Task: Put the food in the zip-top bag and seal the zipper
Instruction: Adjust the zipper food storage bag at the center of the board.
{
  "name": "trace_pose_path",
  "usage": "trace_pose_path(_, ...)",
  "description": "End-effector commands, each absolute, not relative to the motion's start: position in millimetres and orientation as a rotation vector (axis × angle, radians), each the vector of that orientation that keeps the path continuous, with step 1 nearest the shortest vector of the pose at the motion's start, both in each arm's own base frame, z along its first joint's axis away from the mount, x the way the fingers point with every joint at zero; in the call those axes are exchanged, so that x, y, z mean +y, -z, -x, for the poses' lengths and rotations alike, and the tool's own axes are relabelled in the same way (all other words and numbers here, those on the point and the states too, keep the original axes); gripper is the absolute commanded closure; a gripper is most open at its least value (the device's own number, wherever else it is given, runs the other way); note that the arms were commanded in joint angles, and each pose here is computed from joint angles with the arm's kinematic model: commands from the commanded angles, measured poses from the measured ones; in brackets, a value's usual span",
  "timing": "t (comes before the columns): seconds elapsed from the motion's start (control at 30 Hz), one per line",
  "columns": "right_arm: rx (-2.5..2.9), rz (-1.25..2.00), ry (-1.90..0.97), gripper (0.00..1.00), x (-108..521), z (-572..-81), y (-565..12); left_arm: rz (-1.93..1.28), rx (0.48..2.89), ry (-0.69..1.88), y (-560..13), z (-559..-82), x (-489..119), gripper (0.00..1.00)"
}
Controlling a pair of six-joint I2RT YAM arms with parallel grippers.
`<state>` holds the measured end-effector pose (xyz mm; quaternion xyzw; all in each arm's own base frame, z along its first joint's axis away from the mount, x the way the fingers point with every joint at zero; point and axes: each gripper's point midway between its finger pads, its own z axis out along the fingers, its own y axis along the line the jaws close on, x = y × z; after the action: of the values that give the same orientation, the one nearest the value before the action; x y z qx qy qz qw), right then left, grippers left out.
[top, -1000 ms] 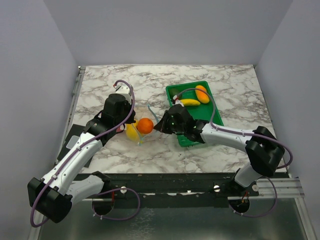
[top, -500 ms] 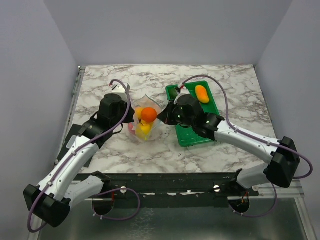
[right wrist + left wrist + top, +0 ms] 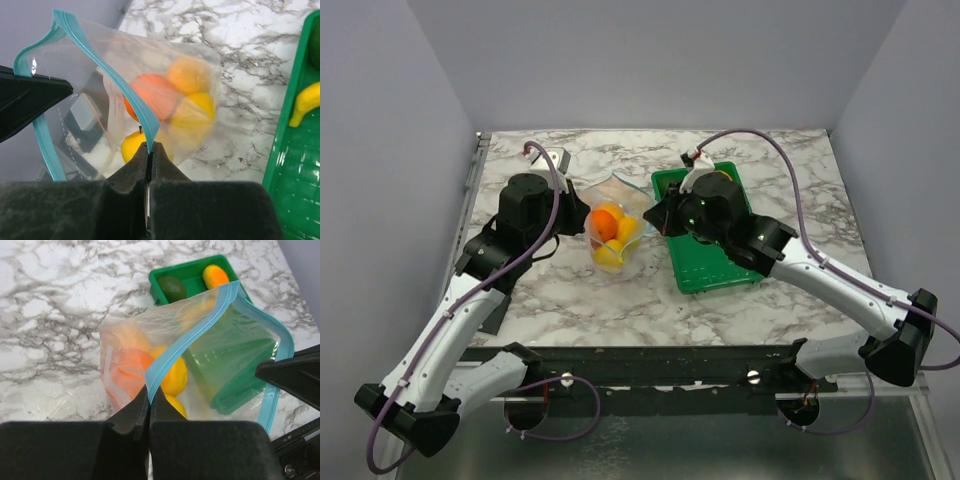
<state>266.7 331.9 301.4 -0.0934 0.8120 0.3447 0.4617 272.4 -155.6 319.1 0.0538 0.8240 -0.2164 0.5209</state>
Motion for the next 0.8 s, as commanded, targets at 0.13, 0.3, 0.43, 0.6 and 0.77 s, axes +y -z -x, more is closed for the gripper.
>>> trace_pose_path(0.13, 2.215, 0.234, -0.683, 0.99, 333.9, -272.4, -195.1, -0.012, 2.243, 0.435, -189.5, -274.0, -151.8, 1.00)
trace_pose_path(0.3, 2.201, 0.240, -0.675, 0.99, 335.8, -276.3, -202.0, -0.016, 2.258, 0.466, -184.1, -273.8, -157.8, 1.00)
trace_pose_path(0.43, 2.124, 0.247, -0.675, 0.99, 332.8, -281.4, -239.7, -0.044, 2.166, 0.488, -226.6, -281.7, -160.7, 1.00)
trace_pose_path(0.6, 2.057, 0.235, -0.686, 0.99, 328.0, -283.3, -271.2, -0.054, 2.127, 0.501, -251.9, -285.7, -162.9, 1.00)
trace_pose_path(0.77, 2.129, 0.217, -0.639, 0.99, 326.8, -283.9, -236.2, -0.028, 2.208, 0.428, -211.6, -286.3, -155.7, 1.00)
